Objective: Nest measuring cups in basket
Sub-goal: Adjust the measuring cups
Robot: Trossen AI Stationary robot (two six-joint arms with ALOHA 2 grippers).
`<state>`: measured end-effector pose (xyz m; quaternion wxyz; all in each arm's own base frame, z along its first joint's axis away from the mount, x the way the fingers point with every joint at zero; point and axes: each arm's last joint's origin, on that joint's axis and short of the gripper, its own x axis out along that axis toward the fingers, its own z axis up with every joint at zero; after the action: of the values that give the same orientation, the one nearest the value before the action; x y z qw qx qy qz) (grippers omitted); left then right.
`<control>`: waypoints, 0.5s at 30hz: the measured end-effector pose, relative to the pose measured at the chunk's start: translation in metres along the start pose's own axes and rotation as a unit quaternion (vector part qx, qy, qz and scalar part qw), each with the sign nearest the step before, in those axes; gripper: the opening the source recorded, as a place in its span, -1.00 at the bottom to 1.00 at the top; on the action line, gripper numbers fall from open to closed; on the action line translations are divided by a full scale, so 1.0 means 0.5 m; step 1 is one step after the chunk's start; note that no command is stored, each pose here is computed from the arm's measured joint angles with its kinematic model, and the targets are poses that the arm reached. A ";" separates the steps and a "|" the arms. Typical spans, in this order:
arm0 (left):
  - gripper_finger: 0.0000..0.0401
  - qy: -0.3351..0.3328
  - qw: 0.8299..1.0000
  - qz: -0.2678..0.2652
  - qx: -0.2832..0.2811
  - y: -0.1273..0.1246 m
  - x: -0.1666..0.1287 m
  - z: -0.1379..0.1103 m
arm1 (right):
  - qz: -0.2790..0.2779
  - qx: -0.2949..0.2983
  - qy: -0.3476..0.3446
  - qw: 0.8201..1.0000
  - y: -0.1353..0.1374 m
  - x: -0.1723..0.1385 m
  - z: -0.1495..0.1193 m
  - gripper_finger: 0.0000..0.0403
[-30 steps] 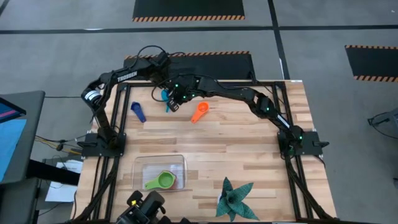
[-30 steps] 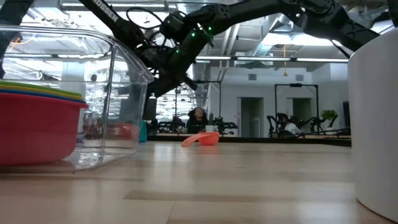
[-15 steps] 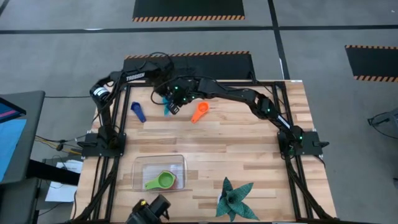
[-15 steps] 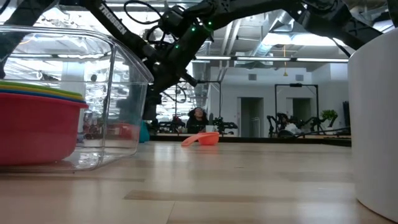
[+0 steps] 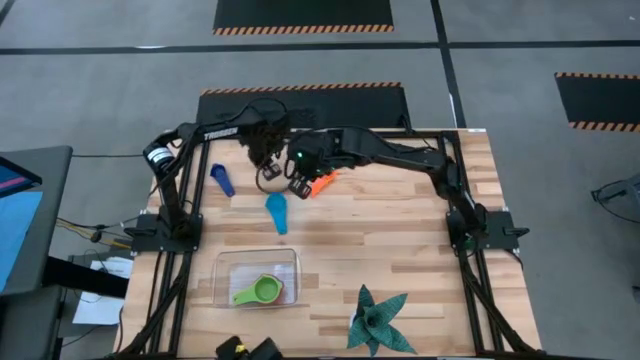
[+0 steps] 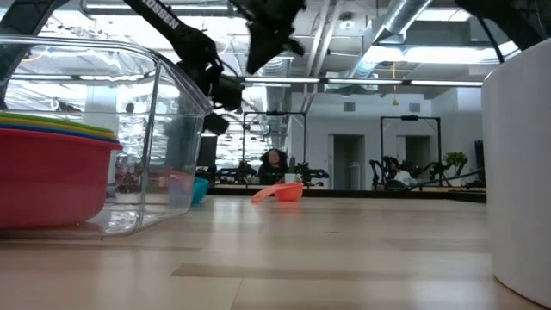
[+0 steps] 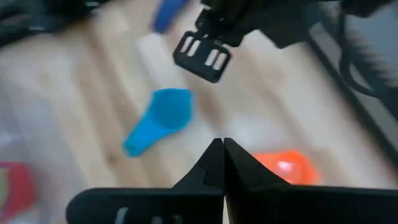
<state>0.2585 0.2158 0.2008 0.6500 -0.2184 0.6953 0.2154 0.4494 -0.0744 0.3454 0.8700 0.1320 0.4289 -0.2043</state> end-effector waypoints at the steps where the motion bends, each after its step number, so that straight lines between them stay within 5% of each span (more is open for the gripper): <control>1: -1.00 -0.024 1.000 0.010 0.003 0.002 -0.007 0.006 | -0.027 -0.004 0.000 1.000 0.004 -0.016 -0.006 -0.94; 8: -1.00 -0.210 0.977 0.000 0.028 -0.005 -0.071 0.060 | -0.203 0.036 0.119 0.971 -0.019 -0.076 -0.079 -0.95; 15: -1.00 -0.335 0.933 0.013 0.130 -0.087 -0.101 0.103 | -0.195 0.067 0.118 0.971 -0.015 -0.115 -0.107 -0.95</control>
<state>0.3287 0.2118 0.2476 0.8651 -0.0382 0.4619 0.1917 0.3774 -0.0455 0.3591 0.7459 0.1273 0.5312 -0.3812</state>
